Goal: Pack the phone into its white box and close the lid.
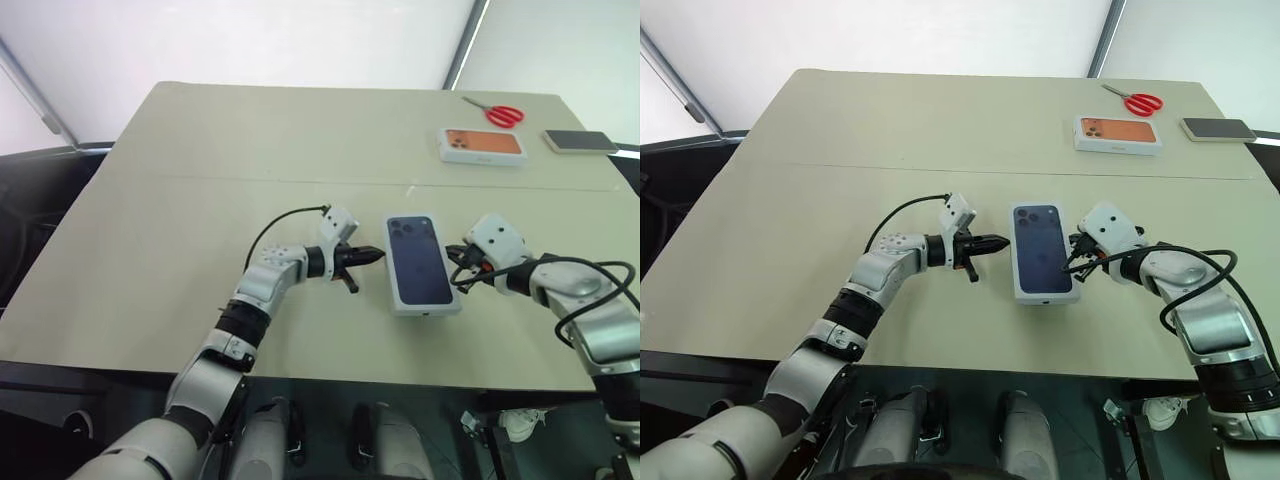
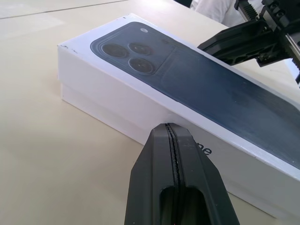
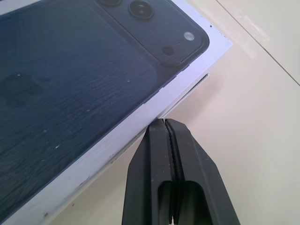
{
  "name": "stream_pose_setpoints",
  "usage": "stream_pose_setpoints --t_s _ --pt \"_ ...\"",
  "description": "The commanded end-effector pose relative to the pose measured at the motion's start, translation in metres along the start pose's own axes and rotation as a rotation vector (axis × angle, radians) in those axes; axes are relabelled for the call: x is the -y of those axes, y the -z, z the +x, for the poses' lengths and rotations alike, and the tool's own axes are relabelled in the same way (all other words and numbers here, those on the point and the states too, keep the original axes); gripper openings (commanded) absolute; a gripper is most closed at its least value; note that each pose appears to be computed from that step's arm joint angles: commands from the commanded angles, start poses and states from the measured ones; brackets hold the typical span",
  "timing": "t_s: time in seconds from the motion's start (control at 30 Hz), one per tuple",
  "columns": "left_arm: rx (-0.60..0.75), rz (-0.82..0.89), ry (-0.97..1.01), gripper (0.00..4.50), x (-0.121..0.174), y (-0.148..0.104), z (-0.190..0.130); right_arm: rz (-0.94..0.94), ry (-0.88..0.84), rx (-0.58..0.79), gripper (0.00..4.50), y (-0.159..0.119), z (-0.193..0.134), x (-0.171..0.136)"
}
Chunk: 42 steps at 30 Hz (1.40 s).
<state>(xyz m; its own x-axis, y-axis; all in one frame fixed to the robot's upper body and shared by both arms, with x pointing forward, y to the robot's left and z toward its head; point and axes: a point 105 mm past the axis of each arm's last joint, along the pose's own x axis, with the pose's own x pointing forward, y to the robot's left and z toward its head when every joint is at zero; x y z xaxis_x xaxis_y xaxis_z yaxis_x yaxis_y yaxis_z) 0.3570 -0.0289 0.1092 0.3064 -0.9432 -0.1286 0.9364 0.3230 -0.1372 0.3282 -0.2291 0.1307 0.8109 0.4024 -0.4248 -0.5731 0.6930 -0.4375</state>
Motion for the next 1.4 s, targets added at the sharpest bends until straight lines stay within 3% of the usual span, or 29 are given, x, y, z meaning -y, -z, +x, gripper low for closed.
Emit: stream_pose_setpoints --t_s 0.03,0.63,0.77,0.9,1.0,1.23,1.4 --pt "0.03 0.036 0.034 0.0 0.006 -0.014 0.009 -0.019 0.01 0.041 0.03 -0.011 -0.002 0.002" --pt "0.009 0.057 -0.018 0.0 -0.007 -0.01 0.008 -0.073 0.036 -0.004 0.03 -0.004 0.011 0.0" --pt "0.075 0.053 -0.082 0.0 -0.02 -0.029 0.0 -0.049 0.127 0.02 0.03 -0.011 0.005 0.022" --pt "0.174 0.083 -0.166 0.0 -0.032 -0.063 0.003 -0.033 0.234 0.116 0.03 -0.036 0.004 0.046" --pt "0.187 0.086 -0.163 0.0 -0.028 -0.07 0.015 -0.014 0.219 0.174 0.03 -0.052 0.011 0.047" --pt "0.022 0.12 -0.174 0.0 -0.022 -0.03 0.041 -0.026 0.097 0.111 0.03 -0.031 0.038 0.016" --pt "-0.099 0.114 -0.058 0.0 -0.007 0.001 0.041 -0.125 -0.052 -0.063 0.03 0.008 0.038 -0.017"
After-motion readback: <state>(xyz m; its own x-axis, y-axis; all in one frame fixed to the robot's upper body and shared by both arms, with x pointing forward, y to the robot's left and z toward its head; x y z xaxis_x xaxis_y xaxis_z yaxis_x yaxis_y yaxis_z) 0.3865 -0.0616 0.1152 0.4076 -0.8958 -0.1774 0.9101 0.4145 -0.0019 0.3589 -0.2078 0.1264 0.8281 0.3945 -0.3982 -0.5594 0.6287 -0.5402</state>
